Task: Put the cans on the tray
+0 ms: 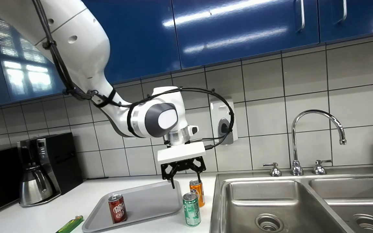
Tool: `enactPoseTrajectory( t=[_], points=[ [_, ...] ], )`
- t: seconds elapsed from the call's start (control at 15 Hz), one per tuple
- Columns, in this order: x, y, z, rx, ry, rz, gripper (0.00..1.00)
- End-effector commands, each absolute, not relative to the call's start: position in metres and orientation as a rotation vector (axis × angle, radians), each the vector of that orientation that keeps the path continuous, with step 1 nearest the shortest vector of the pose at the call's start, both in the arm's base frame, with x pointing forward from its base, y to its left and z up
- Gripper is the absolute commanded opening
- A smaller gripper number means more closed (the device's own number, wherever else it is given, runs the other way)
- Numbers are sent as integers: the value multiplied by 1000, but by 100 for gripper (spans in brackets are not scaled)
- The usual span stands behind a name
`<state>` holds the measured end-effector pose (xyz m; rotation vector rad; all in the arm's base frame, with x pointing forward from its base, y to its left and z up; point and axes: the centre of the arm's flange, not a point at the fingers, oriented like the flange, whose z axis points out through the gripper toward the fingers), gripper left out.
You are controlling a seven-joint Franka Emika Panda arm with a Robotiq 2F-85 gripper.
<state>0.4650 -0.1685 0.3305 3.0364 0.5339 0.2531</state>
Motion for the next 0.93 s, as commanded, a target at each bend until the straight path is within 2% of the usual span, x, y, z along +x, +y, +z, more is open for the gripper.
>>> enactPoseTrajectory(
  t=[0.0,0.87],
  points=[
    [475,-172,319,3027,587,274,100],
    [501,-169,277,3026,623,213,100]
  ],
)
